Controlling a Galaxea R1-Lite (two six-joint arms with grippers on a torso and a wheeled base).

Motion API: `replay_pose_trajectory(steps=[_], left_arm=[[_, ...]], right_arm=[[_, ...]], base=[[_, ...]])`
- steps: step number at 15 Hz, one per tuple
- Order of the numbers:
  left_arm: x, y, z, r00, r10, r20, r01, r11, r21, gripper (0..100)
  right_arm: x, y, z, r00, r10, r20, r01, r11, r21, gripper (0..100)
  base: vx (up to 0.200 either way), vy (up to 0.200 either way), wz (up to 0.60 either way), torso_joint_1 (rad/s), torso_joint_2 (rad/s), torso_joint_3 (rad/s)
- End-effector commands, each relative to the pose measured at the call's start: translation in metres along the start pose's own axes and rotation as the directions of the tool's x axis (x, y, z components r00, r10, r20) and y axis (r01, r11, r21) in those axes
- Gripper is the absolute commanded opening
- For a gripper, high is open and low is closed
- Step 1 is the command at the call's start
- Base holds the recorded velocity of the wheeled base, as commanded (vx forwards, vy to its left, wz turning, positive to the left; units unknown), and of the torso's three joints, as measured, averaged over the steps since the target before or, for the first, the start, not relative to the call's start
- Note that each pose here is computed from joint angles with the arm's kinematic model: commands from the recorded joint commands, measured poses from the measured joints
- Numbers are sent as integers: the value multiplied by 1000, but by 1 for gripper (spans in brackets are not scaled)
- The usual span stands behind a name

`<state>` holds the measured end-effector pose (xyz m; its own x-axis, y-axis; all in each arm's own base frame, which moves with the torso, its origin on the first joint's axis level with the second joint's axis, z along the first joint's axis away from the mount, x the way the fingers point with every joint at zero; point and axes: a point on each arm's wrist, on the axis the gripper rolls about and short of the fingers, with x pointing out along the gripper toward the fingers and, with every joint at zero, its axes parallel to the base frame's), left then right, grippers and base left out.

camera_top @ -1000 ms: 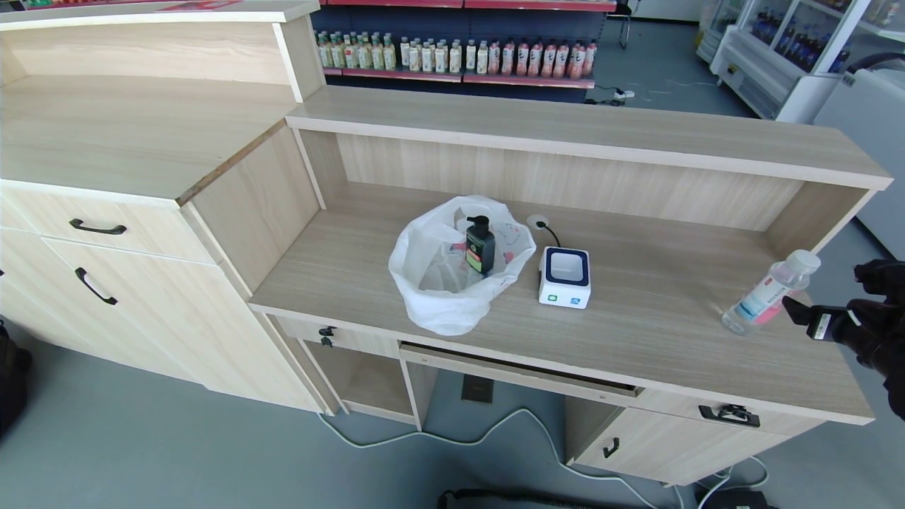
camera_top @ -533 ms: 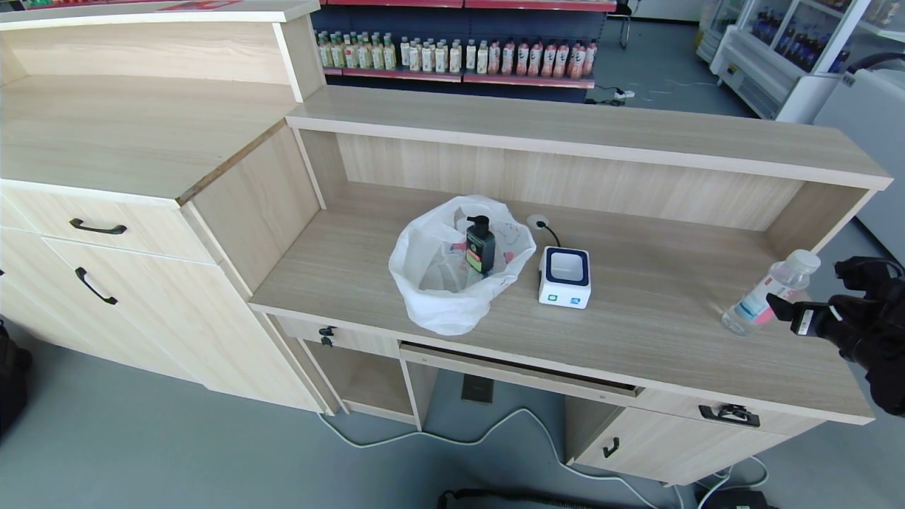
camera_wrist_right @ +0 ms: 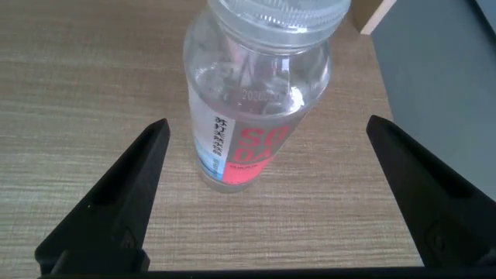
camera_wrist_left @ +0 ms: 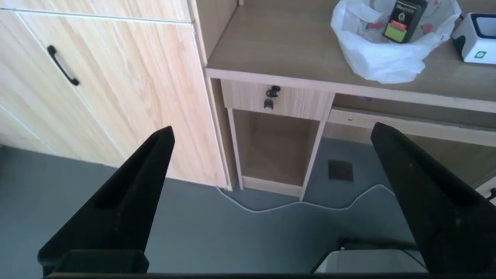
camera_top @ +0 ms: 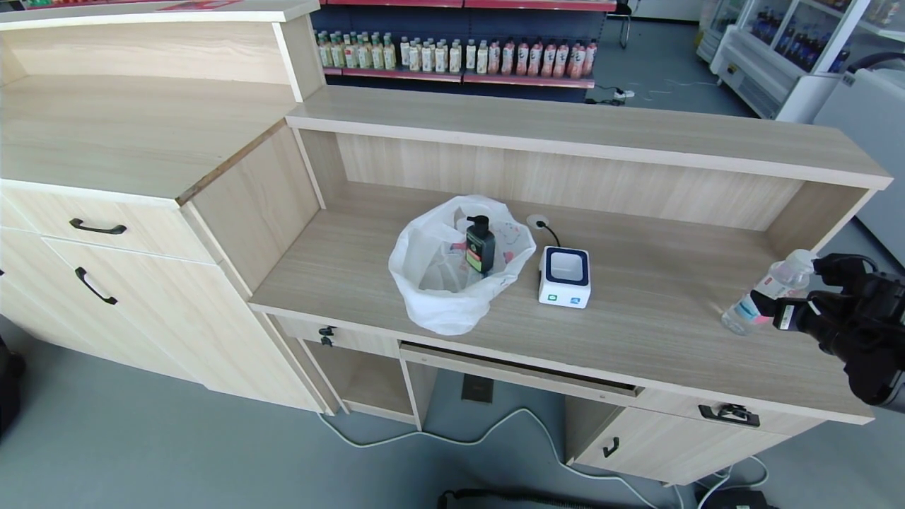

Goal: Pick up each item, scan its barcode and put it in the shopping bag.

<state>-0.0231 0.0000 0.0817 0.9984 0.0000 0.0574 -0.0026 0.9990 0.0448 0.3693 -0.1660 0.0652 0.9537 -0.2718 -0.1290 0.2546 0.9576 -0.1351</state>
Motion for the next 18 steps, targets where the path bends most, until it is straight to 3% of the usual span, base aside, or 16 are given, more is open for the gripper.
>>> replay_pose_trajectory(steps=[1, 8, 18], left_arm=[[0, 0, 0, 1000, 0, 1, 0, 1000, 0, 100], [0, 0, 0, 1000, 0, 1, 0, 1000, 0, 100], [0, 0, 0, 1000, 0, 1, 0, 1000, 0, 100]], right_arm=[[7, 3, 0, 1000, 6, 12, -6, 1000, -3, 100], [22, 17, -4, 999, 39, 26, -39, 999, -10, 100], [51, 22, -14, 997, 49, 61, -48, 999, -17, 100]], base=[[0, 0, 0, 0, 0, 0], [0, 0, 0, 0, 0, 0], [0, 0, 0, 0, 0, 0]])
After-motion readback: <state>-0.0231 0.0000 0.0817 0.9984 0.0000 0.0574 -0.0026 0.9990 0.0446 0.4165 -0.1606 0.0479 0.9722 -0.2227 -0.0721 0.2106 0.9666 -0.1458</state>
